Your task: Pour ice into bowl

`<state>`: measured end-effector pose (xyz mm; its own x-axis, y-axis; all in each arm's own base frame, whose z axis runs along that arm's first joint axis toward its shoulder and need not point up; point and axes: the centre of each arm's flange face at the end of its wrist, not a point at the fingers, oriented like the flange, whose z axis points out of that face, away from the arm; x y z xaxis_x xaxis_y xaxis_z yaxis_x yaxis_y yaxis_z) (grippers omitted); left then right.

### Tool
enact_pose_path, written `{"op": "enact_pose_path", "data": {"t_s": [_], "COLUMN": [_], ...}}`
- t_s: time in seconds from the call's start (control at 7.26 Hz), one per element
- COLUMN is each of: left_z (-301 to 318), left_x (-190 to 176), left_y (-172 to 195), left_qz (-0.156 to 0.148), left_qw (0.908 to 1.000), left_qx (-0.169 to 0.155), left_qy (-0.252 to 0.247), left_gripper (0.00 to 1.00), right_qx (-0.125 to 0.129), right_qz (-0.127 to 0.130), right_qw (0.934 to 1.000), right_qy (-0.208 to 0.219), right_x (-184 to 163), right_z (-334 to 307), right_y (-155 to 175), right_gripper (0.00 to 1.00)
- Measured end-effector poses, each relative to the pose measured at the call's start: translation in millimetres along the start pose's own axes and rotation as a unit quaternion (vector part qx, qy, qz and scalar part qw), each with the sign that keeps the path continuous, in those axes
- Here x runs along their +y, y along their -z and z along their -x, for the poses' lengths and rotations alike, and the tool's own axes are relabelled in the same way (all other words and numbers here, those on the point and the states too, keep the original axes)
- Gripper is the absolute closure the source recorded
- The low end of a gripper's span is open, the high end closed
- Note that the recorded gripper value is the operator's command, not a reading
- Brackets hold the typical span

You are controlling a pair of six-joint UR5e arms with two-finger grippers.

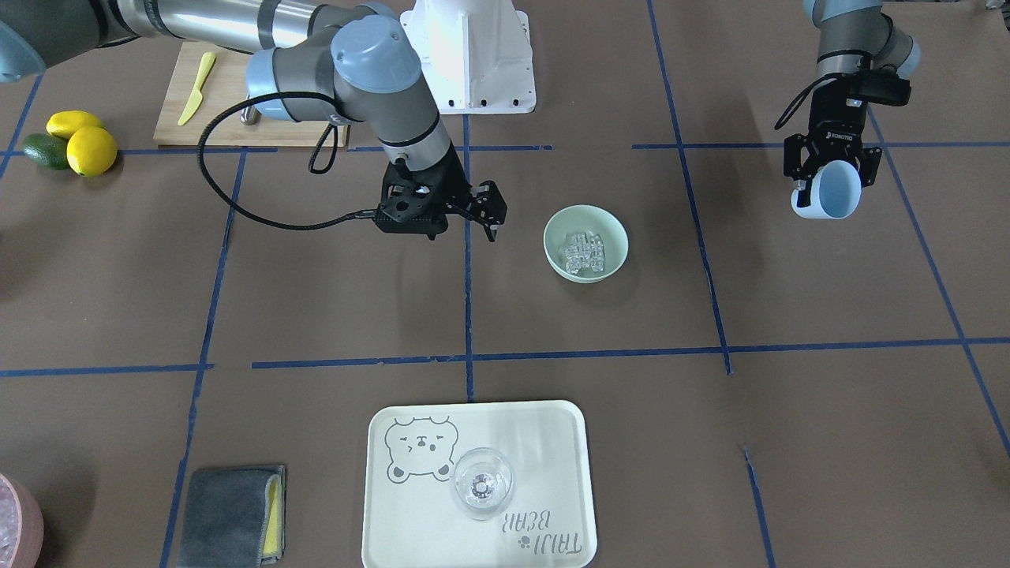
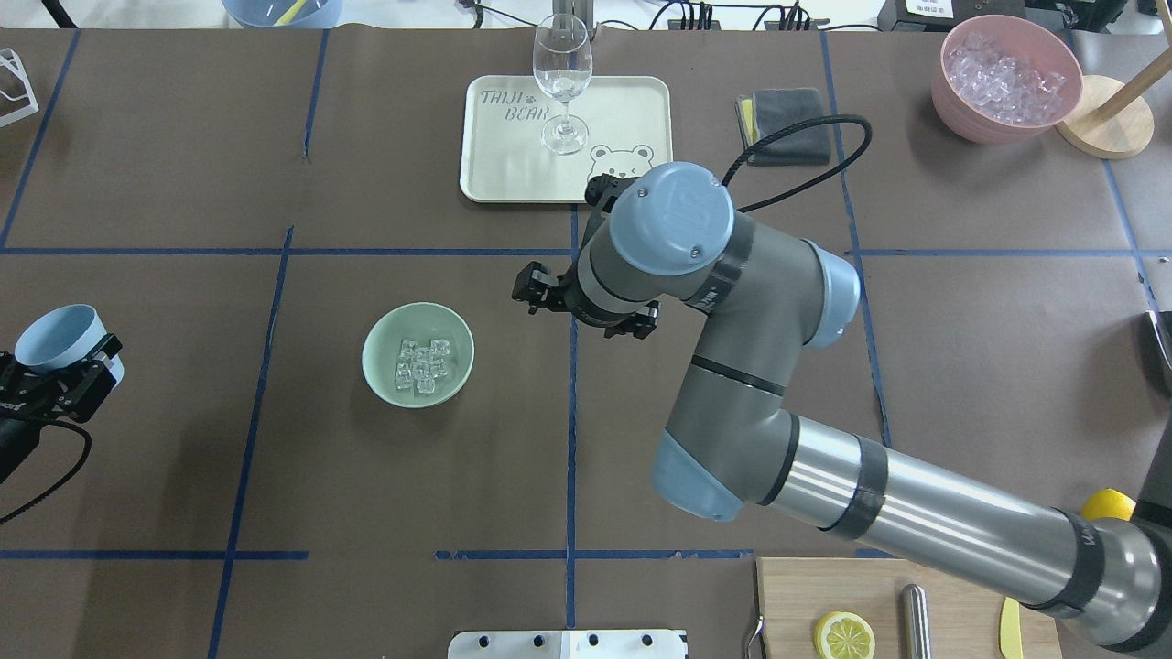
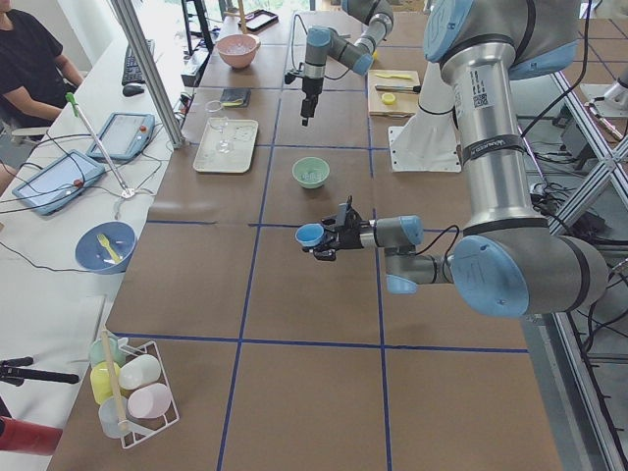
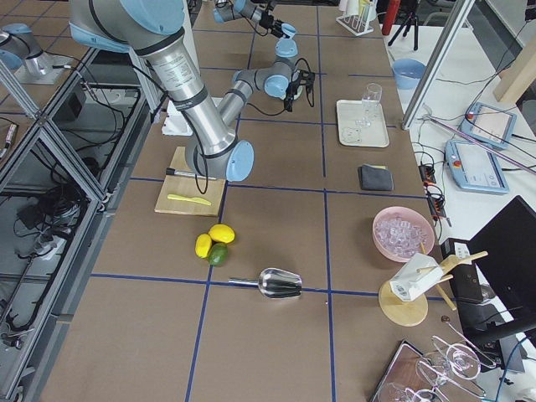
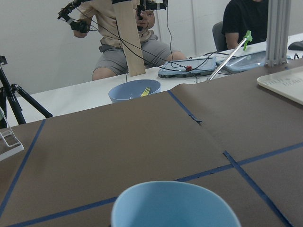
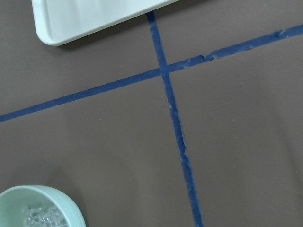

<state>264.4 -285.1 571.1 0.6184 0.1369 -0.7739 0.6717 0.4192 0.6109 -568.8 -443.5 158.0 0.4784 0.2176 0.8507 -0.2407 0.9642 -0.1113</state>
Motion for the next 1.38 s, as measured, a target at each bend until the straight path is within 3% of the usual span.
{"op": "enact_pose_path", "data": {"t_s": [0.69, 0.83, 0.96, 1.1, 1.24, 1.38], "left_z": [-3, -2, 0, 2, 3, 4], "left_x": [33, 35, 35, 35, 34, 34], "left_y": [-33, -35, -36, -36, -36, -36], "left_qz": [-0.038, -0.039, -0.043, -0.05, -0.055, -0.057], "left_qw": [0.9988, 0.9987, 0.9984, 0.9979, 0.9975, 0.9973], "left_qx": [-0.03, -0.032, -0.036, -0.04, -0.043, -0.045], "left_qy": [0.0, -0.003, -0.005, -0.006, -0.007, -0.008], "left_gripper": [1.0, 1.0, 1.0, 1.0, 1.0, 1.0], "right_qx": [0.023, 0.033, 0.042, 0.048, 0.051, 0.054], "right_qz": [-0.013, -0.014, -0.013, -0.012, -0.01, -0.009], "right_qw": [0.9996, 0.9993, 0.999, 0.9987, 0.9985, 0.9984], "right_qy": [0.005, 0.008, 0.01, 0.011, 0.013, 0.015], "right_x": [40, 47, 53, 57, 60, 63], "right_z": [74, 86, 91, 92, 91, 90], "right_y": [-51, -65, -76, -82, -87, -90], "right_gripper": [0.01, 0.14, 0.41, 0.79, 1.0, 1.0]}}
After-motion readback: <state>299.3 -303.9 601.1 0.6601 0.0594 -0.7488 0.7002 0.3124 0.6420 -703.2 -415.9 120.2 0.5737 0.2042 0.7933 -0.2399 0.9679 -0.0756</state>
